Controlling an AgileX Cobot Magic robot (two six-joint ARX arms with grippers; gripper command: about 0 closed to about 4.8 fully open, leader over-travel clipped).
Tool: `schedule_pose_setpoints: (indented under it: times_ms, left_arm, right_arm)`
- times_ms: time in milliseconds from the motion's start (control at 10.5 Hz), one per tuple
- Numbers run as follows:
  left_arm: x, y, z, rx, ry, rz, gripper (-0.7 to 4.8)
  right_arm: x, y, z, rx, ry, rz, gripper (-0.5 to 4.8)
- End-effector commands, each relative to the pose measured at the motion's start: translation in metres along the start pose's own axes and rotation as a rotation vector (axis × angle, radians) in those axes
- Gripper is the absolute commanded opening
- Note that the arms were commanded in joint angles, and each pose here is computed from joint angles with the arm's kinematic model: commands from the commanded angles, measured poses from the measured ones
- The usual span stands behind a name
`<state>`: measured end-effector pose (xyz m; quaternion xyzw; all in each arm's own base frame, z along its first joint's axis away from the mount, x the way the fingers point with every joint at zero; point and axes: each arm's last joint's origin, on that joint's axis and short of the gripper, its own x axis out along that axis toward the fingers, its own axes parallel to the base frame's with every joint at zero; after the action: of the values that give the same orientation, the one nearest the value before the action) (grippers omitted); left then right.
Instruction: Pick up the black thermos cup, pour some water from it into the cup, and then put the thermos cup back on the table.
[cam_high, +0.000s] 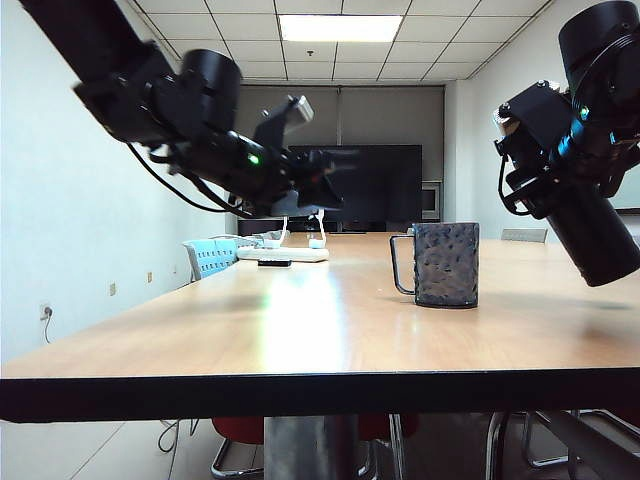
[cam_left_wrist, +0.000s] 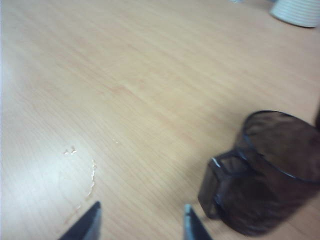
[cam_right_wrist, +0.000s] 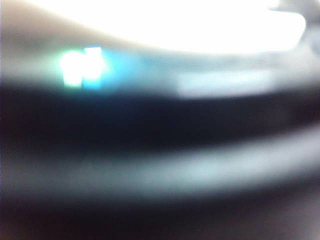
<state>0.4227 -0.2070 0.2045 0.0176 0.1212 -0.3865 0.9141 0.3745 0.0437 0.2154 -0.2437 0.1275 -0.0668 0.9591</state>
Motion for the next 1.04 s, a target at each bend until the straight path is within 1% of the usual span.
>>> schedule_pose_setpoints:
  times_ms: [95,190,284,379,569,664,948,1043]
  left_arm:
    - [0.03,-0.017,0.0,0.014,-0.022,-0.013,1.11]
    - [0.035,-0.02,-0.001,-0.003,-0.022,0.006,0.58]
    - [0.041,-0.018,-0.003,-0.053,-0.023,0.062,-0.06]
    - [0.042,-0.017,-0.005,-0.067,-0.022,0.076,-0.06]
    - [0.046,-0.016,-0.013,-0.068,-0.014,0.086,-0.06]
    - [0.048,-0.017,-0.015,-0.066,-0.019,0.039,-0.06]
    - [0.051,-0.018,-0.02,-0.064,-0.022,-0.011,-0.06]
    - [0.051,-0.02,-0.02,-0.06,-0.024,-0.053,-0.06]
  right_arm:
    - [-0.002,-0.008,0.015,-0.02,-0.077,-0.044,1.48]
    - [-0.002,-0.008,0.015,-0.032,-0.077,-0.044,1.48]
    - [-0.002,-0.008,0.015,-0.055,-0.075,-0.045,1.48]
    - [-0.002,-0.008,0.015,-0.066,-0.075,-0.045,1.48]
    - [-0.002,-0.007,0.014,-0.133,-0.071,-0.044,1.47]
    - [-0.002,-0.007,0.014,-0.16,-0.07,-0.044,1.47]
    - [-0.004,-0.004,0.016,-0.22,-0.076,-0.035,1.47]
    - [-0.005,0.0,0.018,-0.266,-0.091,-0.015,1.47]
